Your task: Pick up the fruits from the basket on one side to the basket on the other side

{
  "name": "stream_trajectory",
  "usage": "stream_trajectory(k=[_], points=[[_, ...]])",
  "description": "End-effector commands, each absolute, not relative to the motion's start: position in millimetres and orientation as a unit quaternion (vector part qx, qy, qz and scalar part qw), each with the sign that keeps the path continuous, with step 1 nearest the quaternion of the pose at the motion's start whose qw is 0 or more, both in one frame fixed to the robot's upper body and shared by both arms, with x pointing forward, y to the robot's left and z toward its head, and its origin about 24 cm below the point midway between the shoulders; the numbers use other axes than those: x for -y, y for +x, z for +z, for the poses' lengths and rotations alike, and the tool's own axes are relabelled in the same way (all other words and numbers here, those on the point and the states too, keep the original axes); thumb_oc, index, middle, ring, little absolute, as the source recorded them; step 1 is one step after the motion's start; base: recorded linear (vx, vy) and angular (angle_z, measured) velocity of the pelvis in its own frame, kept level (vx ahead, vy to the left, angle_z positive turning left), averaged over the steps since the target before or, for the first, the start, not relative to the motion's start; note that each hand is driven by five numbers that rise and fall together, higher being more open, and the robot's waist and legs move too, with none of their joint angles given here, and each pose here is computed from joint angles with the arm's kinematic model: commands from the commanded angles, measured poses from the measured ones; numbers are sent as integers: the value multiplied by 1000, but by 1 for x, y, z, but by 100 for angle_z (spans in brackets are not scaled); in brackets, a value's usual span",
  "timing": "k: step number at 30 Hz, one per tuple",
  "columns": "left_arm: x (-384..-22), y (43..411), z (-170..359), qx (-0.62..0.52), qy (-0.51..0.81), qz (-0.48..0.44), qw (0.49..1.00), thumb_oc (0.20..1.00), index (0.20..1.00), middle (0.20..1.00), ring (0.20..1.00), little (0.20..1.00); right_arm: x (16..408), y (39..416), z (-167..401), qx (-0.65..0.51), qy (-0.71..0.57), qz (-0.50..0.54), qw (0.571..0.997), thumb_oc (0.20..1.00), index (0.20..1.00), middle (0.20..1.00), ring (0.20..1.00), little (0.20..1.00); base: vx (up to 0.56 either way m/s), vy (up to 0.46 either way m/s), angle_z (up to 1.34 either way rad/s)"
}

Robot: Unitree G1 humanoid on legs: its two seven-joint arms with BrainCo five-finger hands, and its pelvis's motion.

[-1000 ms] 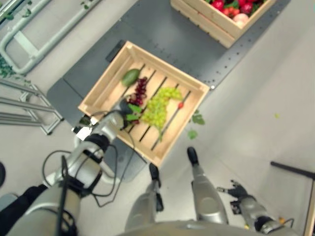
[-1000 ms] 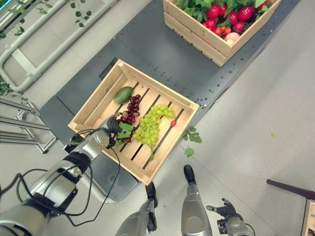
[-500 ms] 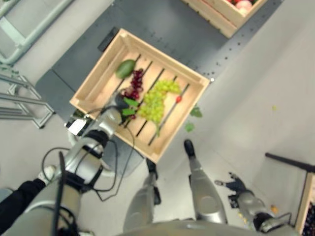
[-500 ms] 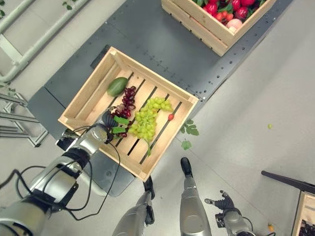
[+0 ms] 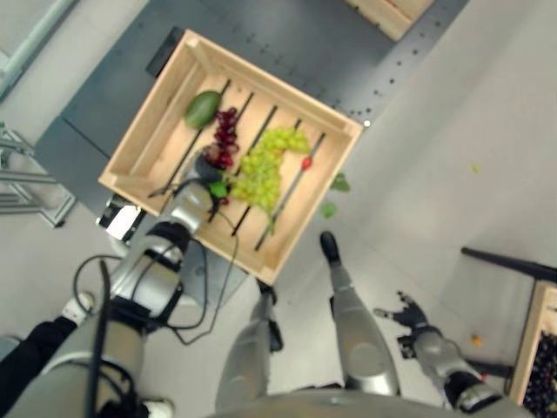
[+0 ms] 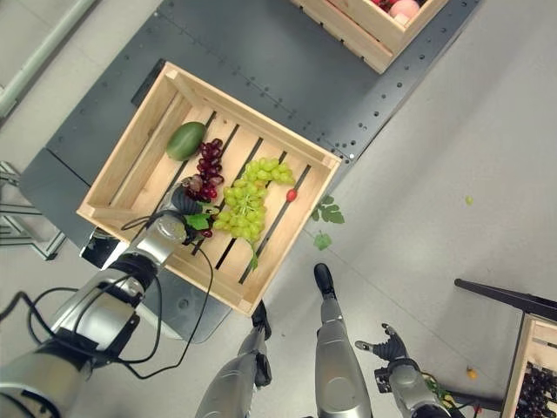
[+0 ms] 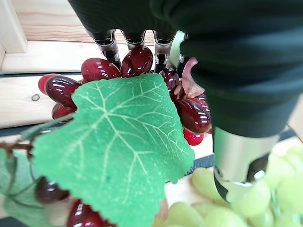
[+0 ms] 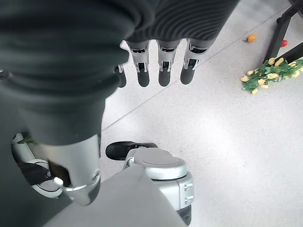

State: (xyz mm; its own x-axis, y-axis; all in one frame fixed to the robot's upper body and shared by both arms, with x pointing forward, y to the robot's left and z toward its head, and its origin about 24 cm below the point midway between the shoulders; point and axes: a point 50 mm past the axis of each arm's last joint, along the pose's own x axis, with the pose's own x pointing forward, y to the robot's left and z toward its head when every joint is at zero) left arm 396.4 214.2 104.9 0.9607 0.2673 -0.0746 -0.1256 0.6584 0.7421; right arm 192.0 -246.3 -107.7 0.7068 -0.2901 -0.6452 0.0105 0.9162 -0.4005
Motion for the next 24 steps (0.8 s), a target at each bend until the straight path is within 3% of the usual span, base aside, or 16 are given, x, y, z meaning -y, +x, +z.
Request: stream_trajectory(k=[1,15,16,17,18,24], points=[[-228,404,126,-85,370,153,912,1000,1000,1000,1000,1000,246,181,-112,-375,-177,-90,905,1000,1000,1000,1000,1000,52,-43,-7],[-242,406,146,-73,367,197,906,1000,1000,1000,1000,1000,237,192,-103,-336,-168,-83,923,1000,1000,1000,1000,1000,18,-27,-5],[-242,406,147,-73,369,197,905,953,953,953,953,953,237,191,-103,-335,-167,-82,924,1000,1000,1000,1000,1000,0,0,0],[-242,406,146,-74,371,196,905,382,382,382,382,382,237,190,-103,-335,-167,-82,924,1000,1000,1000,1000,1000,0,0,0],[-239,407,147,-71,374,192,905,200,200,200,200,200,238,190,-103,-334,-167,-83,924,1000,1000,1000,1000,1000,0,0,0],[-228,409,145,-64,379,179,906,200,200,200,200,200,241,187,-103,-334,-167,-91,923,1000,1000,1000,1000,1000,0,0,0]])
